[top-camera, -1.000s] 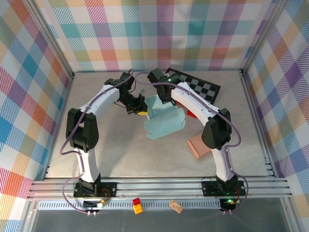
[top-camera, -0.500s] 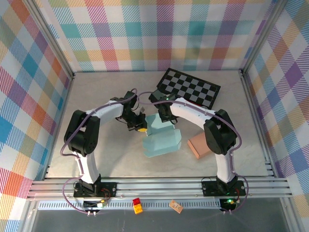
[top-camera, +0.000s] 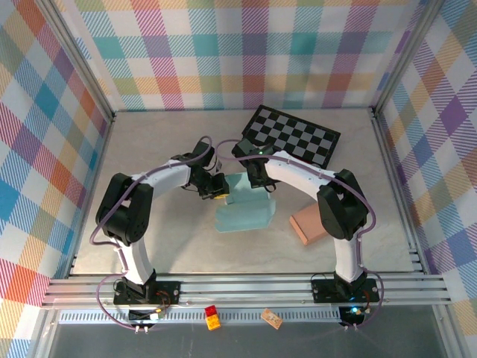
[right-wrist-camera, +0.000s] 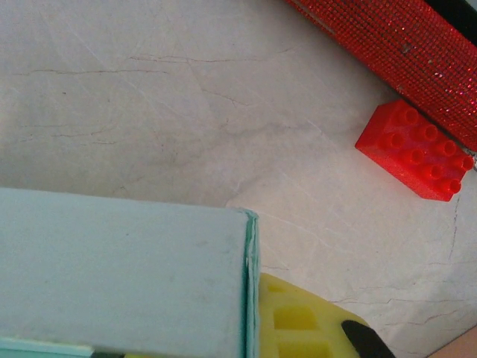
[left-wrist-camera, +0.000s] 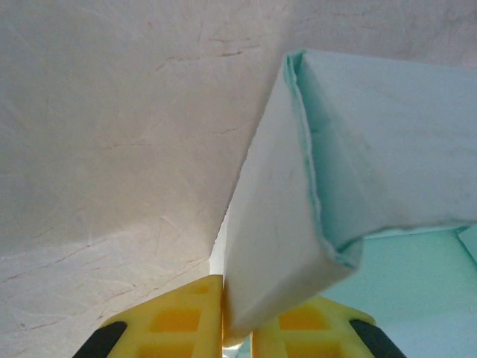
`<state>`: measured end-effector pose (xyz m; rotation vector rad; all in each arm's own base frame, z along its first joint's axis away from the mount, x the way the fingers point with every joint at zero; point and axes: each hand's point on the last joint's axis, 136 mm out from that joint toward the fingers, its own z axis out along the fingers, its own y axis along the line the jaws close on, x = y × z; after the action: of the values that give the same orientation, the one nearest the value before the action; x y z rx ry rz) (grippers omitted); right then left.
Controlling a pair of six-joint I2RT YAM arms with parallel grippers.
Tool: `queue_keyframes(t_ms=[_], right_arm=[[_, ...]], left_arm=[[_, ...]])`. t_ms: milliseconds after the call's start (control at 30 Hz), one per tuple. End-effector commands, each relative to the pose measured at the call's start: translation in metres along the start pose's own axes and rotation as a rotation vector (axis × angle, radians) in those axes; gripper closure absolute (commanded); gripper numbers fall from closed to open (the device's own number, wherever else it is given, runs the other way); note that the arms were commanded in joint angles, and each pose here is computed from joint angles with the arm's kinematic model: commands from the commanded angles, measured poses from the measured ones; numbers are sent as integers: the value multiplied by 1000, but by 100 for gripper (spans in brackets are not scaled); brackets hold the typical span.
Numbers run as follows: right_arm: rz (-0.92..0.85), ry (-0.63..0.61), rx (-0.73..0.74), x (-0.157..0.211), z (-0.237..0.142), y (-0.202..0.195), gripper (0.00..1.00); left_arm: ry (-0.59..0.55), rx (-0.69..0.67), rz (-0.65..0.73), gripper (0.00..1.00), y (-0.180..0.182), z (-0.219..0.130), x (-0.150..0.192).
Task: Fold the paper box
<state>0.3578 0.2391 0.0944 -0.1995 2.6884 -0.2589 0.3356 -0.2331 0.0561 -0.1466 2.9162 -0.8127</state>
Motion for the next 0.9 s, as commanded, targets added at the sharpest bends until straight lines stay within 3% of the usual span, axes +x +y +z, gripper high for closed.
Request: queue_keyframes(t_ms=[0,200,300,367,700,867], right_arm=[[5,67,-40,17,-6,7,100],[23,92,-40,21,-3,9,100],[26,88,-38,20,-5,8,100],[28,83,-34,19,-6,7,100],[41,105,-38,21,-4,10,100],[42,112,-53,22,-3,13,100]], left_arm=[[-112,-1,-3,87,-4,-4,-18],[-117,-18,13,86,-6,1,-14],[-127,-72,19,92,-1,3,-12],[-143,-136,31,100,4,2,-11],[-246,-467,39,100,26,-10,1],[-264,-425,49,100,21,-5,1]])
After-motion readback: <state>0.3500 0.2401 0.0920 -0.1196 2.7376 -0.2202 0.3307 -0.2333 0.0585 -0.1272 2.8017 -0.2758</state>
